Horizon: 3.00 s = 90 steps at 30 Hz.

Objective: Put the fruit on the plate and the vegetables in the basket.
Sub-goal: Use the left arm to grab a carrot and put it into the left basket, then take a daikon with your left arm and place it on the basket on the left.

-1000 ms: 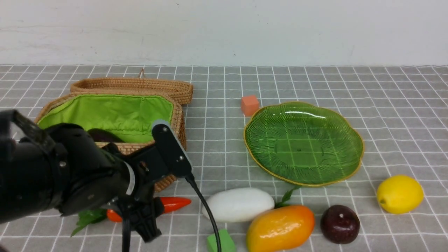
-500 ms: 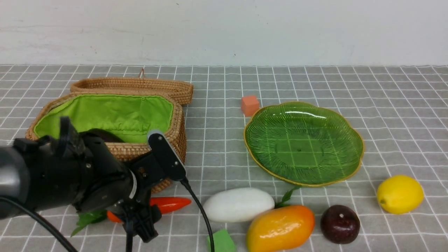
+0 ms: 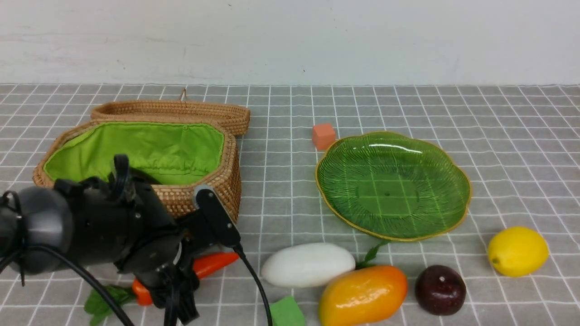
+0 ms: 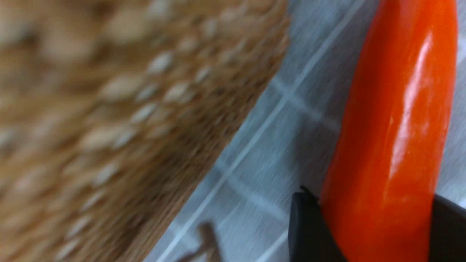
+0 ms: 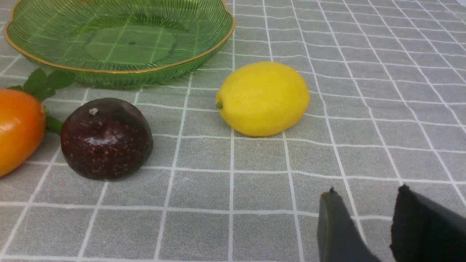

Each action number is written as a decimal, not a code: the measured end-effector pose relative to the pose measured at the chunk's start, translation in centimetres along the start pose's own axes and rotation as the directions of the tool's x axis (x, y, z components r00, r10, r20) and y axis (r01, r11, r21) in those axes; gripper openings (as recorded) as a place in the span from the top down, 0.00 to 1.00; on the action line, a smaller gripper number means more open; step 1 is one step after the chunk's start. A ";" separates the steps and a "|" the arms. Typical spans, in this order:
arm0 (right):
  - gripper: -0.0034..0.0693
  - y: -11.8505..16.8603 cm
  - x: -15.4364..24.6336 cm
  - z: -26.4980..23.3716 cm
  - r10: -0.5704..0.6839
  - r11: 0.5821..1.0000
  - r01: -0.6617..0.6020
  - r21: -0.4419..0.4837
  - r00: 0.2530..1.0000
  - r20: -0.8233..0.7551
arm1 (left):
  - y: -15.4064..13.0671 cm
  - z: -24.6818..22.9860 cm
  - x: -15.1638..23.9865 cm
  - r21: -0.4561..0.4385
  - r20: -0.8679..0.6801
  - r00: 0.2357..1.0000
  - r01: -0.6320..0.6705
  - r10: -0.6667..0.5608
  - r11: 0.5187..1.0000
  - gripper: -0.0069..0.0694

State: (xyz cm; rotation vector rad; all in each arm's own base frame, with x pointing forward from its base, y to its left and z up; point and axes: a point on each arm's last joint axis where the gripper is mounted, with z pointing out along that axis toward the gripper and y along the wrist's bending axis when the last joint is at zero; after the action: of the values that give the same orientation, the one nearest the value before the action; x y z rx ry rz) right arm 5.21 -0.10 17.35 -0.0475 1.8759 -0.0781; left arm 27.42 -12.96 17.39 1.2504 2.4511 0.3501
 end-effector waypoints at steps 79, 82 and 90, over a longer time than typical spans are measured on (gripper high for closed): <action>0.62 0.0 0.0 0.0 0.000 1.000 0.000 0.000 1.000 0.000 | -2.1 -2.3 -15.5 0.325 0.094 0.995 -0.074 0.046 0.943 0.12; 0.62 0.0 0.0 0.0 0.000 1.000 0.000 0.000 1.000 0.000 | -2.4 -1.3 -15.6 0.326 0.088 0.995 -0.074 0.048 0.942 0.12; 0.62 0.0 0.0 0.0 0.000 1.000 0.000 0.000 1.000 0.000 | -3.1 1.0 -15.6 0.338 0.049 0.997 -0.074 0.061 0.938 0.20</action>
State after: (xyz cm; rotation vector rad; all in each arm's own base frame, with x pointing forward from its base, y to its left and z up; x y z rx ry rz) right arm 5.21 -0.10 17.35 -0.0475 1.8759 -0.0781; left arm 34.03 -27.45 18.53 1.4648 2.5128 -0.0868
